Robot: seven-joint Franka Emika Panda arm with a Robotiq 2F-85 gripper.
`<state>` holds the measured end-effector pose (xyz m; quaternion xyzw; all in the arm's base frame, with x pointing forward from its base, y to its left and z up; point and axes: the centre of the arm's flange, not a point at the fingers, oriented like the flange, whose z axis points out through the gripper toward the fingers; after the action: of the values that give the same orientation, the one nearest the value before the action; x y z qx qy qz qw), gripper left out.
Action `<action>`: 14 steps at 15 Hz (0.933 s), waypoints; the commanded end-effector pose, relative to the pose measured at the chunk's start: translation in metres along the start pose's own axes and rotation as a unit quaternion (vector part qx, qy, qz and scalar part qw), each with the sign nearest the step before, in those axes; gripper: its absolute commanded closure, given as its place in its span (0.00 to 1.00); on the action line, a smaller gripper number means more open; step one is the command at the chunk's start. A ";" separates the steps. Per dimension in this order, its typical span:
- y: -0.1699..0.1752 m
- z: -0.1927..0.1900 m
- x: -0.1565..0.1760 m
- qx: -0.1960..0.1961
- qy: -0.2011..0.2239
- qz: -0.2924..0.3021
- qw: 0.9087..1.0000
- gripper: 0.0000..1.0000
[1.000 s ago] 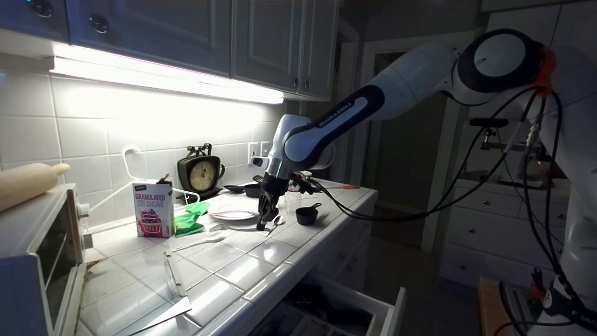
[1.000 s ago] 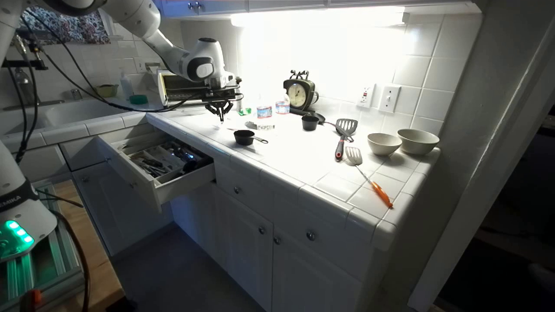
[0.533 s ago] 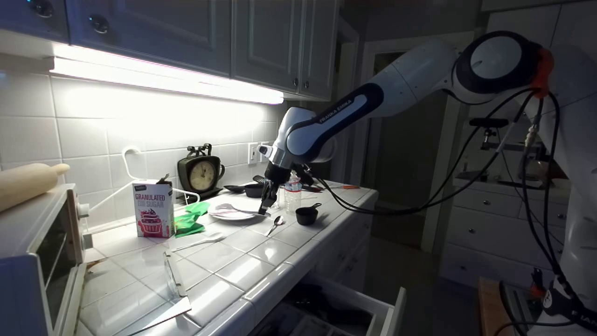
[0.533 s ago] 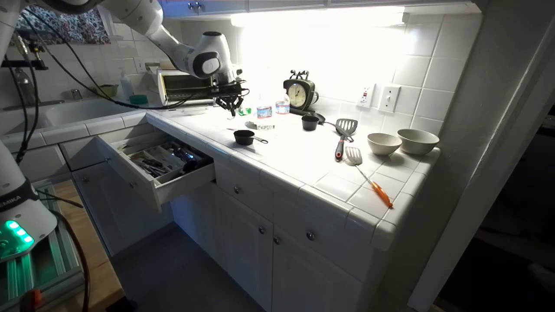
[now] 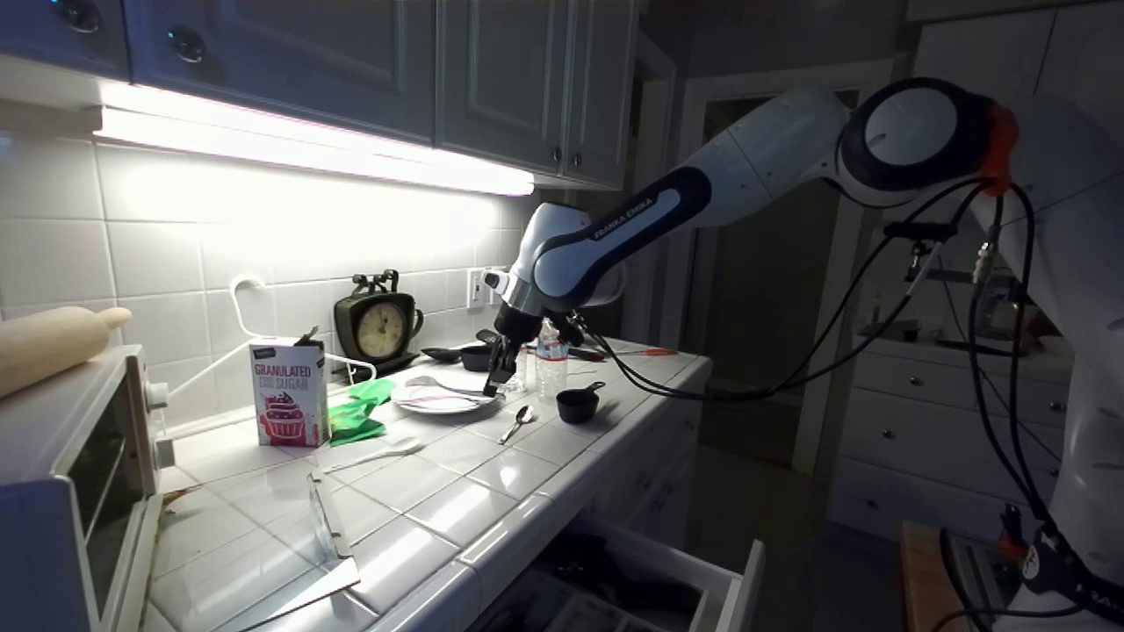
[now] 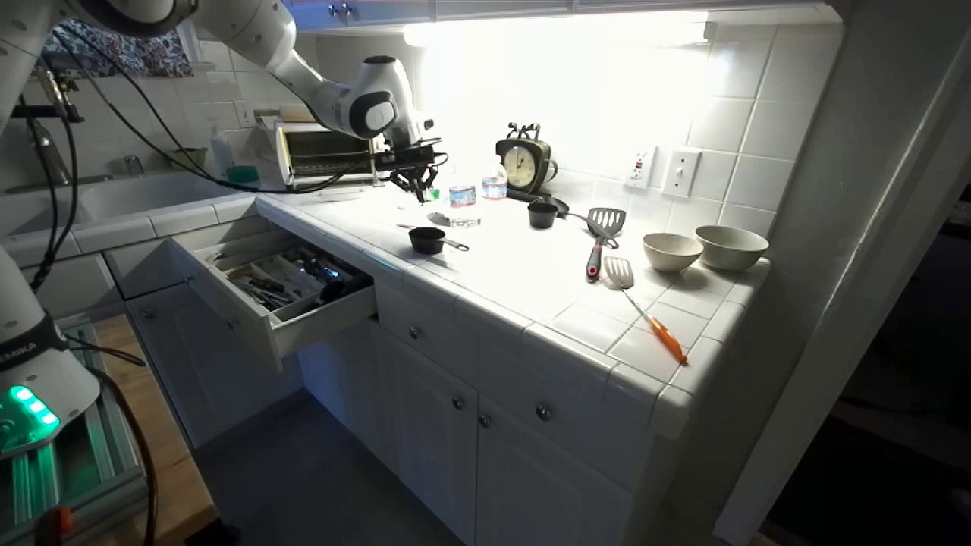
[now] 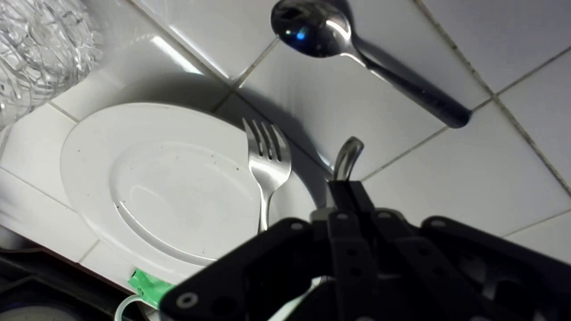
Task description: Put the spoon and the fork on the plate
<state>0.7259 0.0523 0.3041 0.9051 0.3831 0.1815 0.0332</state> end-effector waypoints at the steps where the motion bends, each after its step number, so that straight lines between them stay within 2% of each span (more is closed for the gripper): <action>1: 0.013 0.017 0.012 -0.017 -0.006 -0.016 1.000 0.99; 14: 0.021 0.041 0.027 -0.028 -0.014 -0.051 0.998 0.99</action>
<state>0.7577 0.0554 0.2803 0.8906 0.4117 0.1826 0.0634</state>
